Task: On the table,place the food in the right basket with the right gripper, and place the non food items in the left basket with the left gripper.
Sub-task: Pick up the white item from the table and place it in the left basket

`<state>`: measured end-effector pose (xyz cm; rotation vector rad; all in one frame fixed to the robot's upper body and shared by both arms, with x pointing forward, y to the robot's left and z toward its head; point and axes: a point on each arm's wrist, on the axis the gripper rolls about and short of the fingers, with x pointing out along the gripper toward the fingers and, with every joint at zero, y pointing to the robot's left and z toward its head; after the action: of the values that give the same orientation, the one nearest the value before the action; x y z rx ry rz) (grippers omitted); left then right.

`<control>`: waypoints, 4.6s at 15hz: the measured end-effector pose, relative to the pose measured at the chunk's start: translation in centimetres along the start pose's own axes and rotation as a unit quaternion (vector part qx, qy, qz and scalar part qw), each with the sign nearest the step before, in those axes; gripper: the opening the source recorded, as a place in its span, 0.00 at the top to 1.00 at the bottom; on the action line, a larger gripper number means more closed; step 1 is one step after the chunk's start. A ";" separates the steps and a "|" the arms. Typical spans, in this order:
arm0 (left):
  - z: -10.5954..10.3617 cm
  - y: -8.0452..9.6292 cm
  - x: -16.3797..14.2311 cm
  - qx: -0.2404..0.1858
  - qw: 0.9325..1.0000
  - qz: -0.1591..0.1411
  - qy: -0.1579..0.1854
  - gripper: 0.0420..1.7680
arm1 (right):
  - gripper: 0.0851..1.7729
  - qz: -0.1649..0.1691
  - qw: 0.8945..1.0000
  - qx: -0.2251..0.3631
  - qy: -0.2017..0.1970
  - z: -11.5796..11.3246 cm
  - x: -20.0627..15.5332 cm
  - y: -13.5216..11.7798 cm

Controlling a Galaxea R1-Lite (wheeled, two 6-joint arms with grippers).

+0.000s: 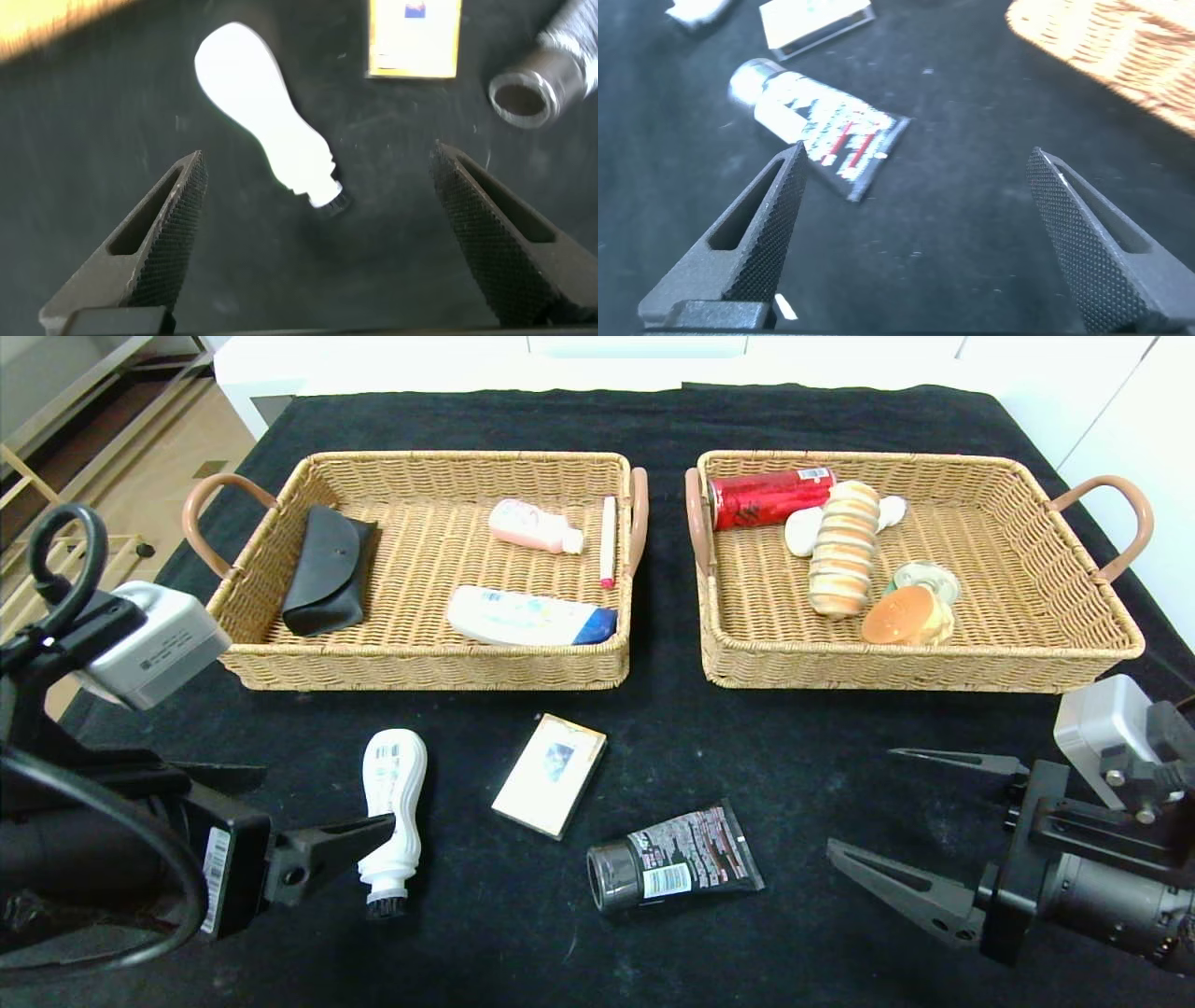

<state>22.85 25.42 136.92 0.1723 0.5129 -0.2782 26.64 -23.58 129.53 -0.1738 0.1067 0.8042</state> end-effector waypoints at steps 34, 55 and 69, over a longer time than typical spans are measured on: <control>-0.4 1.2 10.3 -0.178 0.972 0.071 0.138 0.57 | 0.04 -0.020 0.999 -0.008 -0.028 0.7 -1.6 -0.2; 0.4 1.1 7.3 -0.129 0.985 0.056 0.098 0.67 | 0.04 -0.023 0.999 -0.006 -0.025 0.5 -1.5 -0.4; 10.9 3.9 5.7 -0.155 0.980 0.072 -0.097 0.67 | 0.04 -0.034 0.999 -0.005 -0.029 0.8 -1.5 -0.9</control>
<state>33.78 25.37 143.75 -0.1213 0.3419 -0.0701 26.22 -25.10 130.65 -0.1629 0.0427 0.7407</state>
